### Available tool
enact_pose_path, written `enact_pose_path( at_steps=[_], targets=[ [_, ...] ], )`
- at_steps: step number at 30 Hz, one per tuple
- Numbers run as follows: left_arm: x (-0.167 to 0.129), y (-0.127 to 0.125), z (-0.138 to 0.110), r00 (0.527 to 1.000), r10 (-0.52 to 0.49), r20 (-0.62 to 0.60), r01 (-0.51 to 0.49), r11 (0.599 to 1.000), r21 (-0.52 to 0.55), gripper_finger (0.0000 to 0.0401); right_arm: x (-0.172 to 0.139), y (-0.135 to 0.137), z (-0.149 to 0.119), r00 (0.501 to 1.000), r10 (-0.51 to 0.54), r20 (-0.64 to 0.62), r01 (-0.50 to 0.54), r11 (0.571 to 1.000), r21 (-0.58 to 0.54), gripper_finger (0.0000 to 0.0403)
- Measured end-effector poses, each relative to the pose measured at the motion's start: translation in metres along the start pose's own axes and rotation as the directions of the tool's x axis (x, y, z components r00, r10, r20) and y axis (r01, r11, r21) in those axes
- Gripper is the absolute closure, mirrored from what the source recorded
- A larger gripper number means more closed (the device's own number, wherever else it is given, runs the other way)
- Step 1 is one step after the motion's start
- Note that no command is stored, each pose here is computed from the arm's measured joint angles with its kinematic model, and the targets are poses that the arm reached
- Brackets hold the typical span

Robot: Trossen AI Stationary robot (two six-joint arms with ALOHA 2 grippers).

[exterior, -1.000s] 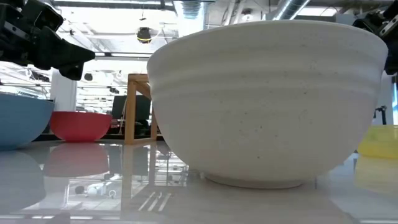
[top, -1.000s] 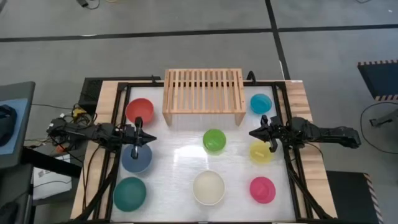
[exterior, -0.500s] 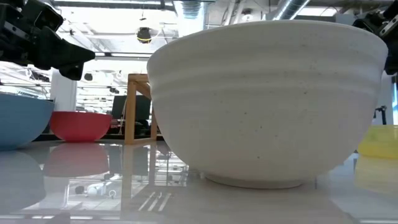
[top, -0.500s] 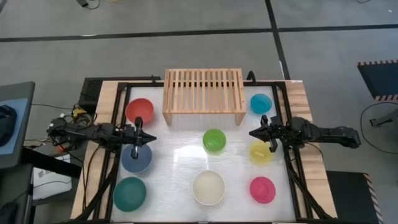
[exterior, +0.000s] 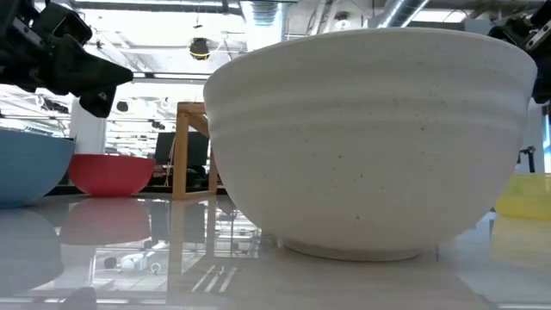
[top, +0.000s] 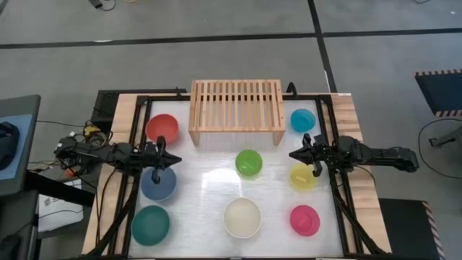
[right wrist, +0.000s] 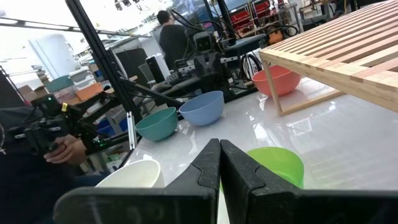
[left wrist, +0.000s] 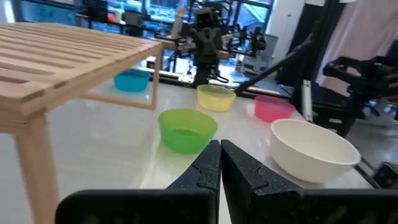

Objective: Place and stack bowls onto a shelf
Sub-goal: Put the blue transparent bowl on the shelf

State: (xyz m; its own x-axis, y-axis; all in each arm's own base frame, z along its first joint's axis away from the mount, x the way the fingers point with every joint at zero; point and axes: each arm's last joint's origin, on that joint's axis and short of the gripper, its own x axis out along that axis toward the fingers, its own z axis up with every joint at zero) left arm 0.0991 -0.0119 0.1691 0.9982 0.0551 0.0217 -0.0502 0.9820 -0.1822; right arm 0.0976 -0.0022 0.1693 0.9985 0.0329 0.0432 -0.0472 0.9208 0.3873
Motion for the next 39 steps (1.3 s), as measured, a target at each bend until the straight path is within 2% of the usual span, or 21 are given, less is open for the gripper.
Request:
enact_pose_path(
  at_steps=[3, 6, 10, 14, 17, 24, 28, 30, 34, 39],
  targets=[
    [0.0000, 0.0012, 0.0000, 0.999, 0.041, 0.005, -0.041, 0.999, 0.010, 0.0401, 0.0000, 0.0001, 0.0000, 1.000, 0.000, 0.000, 0.000, 1.000, 0.000, 0.0368],
    [-0.0001, 0.0026, 0.0006, 0.996, 0.089, 0.017, -0.090, 0.993, 0.081, 0.0401, 0.0000, 0.0000, -0.0001, 1.000, 0.000, 0.000, 0.000, 1.000, 0.000, 0.0368],
    [0.0002, 0.0027, 0.0004, 0.995, 0.096, 0.014, -0.097, 0.981, 0.171, 0.0401, 0.0000, 0.0000, -0.0001, 1.000, 0.000, -0.001, 0.000, 1.000, 0.000, 0.0368],
    [-0.0002, 0.0052, 0.0026, 0.981, 0.189, 0.049, -0.195, 0.961, 0.198, 0.0401, 0.0000, 0.0000, 0.0001, 1.000, 0.000, 0.000, 0.000, 1.000, 0.000, 0.0368],
    [-0.0006, 0.0062, 0.0055, 0.969, 0.234, 0.083, -0.246, 0.950, 0.191, 0.0401, 0.0000, 0.0000, 0.0001, 1.000, 0.000, 0.000, 0.000, 1.000, 0.000, 0.0368],
    [-0.0008, 0.0059, 0.0077, 0.967, 0.233, 0.104, -0.242, 0.967, 0.081, 0.0401, 0.0000, 0.0001, 0.0000, 1.000, 0.001, 0.000, -0.001, 1.000, 0.000, 0.0368],
    [-0.0006, 0.0051, 0.0074, 0.974, 0.206, 0.098, -0.208, 0.978, 0.011, 0.0401, 0.0000, 0.0001, 0.0000, 1.000, 0.000, 0.000, 0.000, 1.000, 0.000, 0.0368],
    [-0.0002, 0.0039, 0.0064, 0.984, 0.160, 0.083, -0.159, 0.987, -0.021, 0.0401, 0.0000, 0.0000, 0.0000, 1.000, 0.000, 0.000, 0.000, 1.000, 0.000, 0.0368],
    [-0.0002, 0.0014, 0.0045, 0.993, 0.103, 0.059, -0.101, 0.994, -0.029, 0.0401, 0.0000, 0.0001, 0.0003, 1.000, 0.001, 0.003, -0.001, 1.000, 0.000, 0.0368],
    [-0.0012, 0.0010, 0.0045, 0.982, 0.176, 0.072, -0.177, 0.984, 0.010, 0.0401, 0.0000, 0.0001, 0.0006, 1.000, -0.001, 0.007, 0.001, 1.000, -0.015, 0.0368]
  ],
)
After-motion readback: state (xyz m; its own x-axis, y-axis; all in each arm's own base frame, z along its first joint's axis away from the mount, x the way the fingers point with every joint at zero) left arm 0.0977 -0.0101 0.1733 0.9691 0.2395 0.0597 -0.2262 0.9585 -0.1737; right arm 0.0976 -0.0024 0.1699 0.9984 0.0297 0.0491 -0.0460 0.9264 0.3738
